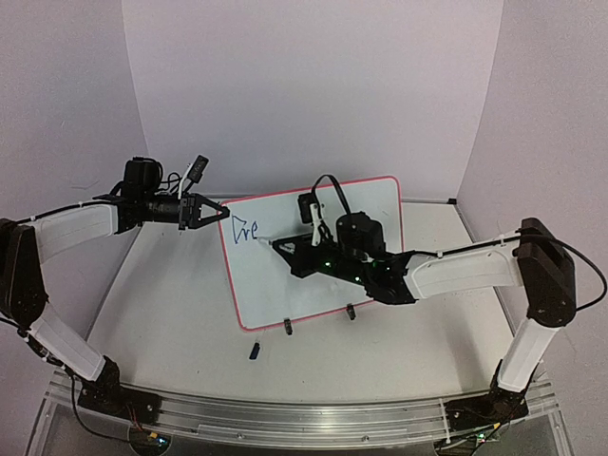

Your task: Write a sentence on the whiteboard

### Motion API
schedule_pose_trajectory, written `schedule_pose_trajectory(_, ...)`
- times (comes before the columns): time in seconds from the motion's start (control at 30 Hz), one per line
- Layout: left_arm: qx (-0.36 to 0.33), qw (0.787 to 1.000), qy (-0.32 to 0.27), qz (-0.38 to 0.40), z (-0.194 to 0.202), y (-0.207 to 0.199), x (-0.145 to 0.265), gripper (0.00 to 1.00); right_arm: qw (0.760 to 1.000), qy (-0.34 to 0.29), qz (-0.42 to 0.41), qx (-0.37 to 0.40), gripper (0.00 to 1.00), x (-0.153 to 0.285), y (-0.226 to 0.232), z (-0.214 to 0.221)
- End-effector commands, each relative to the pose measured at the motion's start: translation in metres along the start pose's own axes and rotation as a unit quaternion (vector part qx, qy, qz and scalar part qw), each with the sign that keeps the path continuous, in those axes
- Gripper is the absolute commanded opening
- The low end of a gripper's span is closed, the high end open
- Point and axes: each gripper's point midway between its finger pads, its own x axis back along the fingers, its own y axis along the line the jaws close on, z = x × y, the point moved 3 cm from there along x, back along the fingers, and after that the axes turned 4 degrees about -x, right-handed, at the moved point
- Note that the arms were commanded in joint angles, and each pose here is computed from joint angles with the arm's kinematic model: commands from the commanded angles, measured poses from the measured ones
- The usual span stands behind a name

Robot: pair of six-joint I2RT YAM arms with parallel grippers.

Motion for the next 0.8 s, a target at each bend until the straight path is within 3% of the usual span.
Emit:
schedule_pose_trajectory(0.0,-0.027,1.000,0.014,0.007,0.003,-0.009,-0.005,0.00,0.999,-0.046,0.020,0.006,0.00,0.012,0.001,-0.030)
schedule_pose_trajectory(0.3,-0.027,0.999,0.015,0.007,0.003,-0.009,-0.005,0.00,0.998,-0.068,0.009,0.012,0.00,0.028,0.010,-0.046)
schedule_pose_trajectory(0.77,-0.029,0.999,0.016,0.007,0.003,-0.010,-0.005,0.00,0.998,-0.053,0.018,0.001,0.00,0.011,-0.005,-0.036)
